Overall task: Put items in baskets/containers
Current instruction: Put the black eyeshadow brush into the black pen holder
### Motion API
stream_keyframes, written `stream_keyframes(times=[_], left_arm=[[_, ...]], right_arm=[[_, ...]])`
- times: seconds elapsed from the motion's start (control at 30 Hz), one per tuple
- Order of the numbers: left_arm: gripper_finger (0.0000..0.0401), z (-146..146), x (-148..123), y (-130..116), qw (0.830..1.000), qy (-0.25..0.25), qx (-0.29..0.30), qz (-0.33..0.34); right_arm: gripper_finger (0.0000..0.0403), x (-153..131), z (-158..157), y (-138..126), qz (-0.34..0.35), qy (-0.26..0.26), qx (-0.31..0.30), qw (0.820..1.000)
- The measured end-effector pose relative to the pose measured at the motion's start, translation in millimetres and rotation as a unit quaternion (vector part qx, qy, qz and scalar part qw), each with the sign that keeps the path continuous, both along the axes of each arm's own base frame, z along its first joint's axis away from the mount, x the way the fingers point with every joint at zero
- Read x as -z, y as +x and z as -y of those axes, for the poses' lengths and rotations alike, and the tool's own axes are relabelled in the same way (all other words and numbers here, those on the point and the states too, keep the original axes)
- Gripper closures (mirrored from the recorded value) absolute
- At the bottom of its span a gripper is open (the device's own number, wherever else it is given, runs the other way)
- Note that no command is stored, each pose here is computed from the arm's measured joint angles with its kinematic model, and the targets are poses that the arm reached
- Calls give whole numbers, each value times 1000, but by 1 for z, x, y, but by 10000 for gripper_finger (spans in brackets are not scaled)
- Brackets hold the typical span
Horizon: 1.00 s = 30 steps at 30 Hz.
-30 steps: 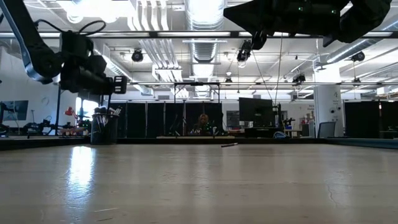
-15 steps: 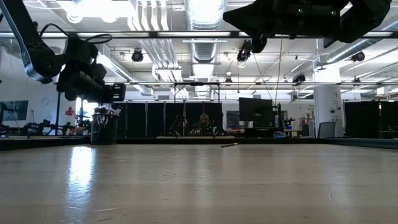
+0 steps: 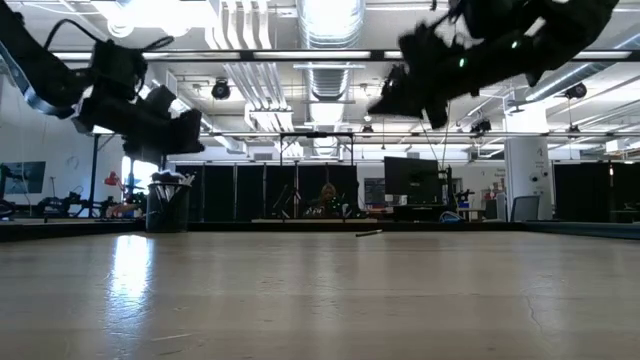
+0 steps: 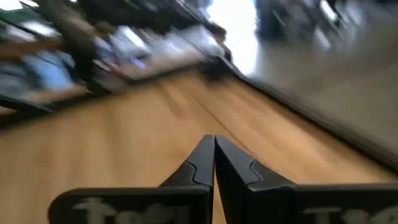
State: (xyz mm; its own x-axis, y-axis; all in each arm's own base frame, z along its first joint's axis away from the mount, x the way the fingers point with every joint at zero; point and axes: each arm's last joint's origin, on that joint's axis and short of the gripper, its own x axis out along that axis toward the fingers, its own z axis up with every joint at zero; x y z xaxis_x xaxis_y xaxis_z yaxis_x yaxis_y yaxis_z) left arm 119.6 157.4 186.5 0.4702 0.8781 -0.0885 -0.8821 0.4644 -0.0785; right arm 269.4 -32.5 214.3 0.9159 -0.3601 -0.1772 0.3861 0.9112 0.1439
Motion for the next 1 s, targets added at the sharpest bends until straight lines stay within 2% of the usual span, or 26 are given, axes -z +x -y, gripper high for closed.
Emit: stream_keyframes(times=[0.13, 0.3, 0.5, 0.67, 0.83, 0.9, 1.0], left_arm=[[353, 21, -3, 8, 996, 4, 85, 36], [386, 51, 5, 20, 986, 1, 164, 38], [400, 80, 17, 32, 978, -3, 208, 28], [401, 90, 9, 38, 969, 24, 243, 45], [401, 93, 7, 40, 963, 25, 265, 51], [401, 93, 7, 40, 961, 24, 270, 50], [401, 93, 7, 41, 961, 23, 270, 50]], right_arm=[[394, 15, 35, -8, -74, 87, 95, 989], [394, 30, 77, -18, -107, 164, 192, 962], [379, 44, 119, -5, -168, 242, 231, 927], [338, 50, 150, 17, -222, 277, 267, 896], [292, 57, 175, 36, -267, 315, 304, 858], [277, 58, 183, 43, -270, 325, 315, 850], [262, 57, 191, 55, -263, 331, 321, 848]])
